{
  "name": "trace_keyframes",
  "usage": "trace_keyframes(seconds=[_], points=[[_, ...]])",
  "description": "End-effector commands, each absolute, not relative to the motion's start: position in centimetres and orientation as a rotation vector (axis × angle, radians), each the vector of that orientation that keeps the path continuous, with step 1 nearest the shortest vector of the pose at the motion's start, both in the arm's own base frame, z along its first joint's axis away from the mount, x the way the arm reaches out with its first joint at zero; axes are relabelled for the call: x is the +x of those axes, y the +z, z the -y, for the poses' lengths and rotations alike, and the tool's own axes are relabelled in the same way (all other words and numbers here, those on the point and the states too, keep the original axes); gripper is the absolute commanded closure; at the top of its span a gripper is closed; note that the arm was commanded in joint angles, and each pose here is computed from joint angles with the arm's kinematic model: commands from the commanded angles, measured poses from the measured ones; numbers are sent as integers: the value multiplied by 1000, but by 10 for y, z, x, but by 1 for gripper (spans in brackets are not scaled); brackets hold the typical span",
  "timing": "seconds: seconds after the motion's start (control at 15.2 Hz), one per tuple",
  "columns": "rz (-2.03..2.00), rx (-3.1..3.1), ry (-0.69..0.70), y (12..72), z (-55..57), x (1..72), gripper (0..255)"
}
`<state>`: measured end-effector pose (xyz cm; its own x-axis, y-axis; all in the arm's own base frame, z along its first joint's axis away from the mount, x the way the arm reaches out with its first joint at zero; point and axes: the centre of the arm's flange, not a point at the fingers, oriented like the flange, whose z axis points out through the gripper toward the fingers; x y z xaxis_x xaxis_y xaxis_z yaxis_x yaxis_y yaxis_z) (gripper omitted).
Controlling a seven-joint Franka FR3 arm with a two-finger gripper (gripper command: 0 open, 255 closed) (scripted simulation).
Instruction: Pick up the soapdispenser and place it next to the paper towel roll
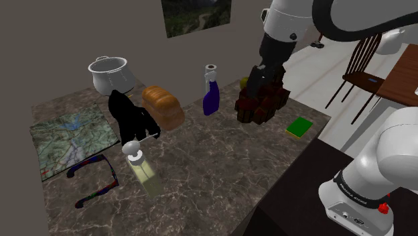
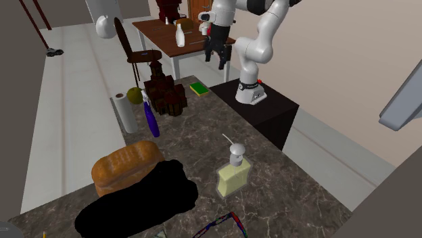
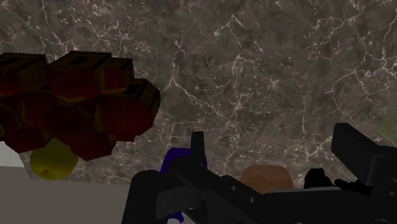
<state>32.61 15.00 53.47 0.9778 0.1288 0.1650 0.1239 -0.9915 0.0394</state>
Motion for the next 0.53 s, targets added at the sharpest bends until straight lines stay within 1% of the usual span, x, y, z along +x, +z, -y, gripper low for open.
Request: trace_keyframes(seconds=[0.0, 0.46], points=[[-185, 3094, 272, 523, -173, 331, 0], [-148, 3083, 305, 487, -258, 346, 0]])
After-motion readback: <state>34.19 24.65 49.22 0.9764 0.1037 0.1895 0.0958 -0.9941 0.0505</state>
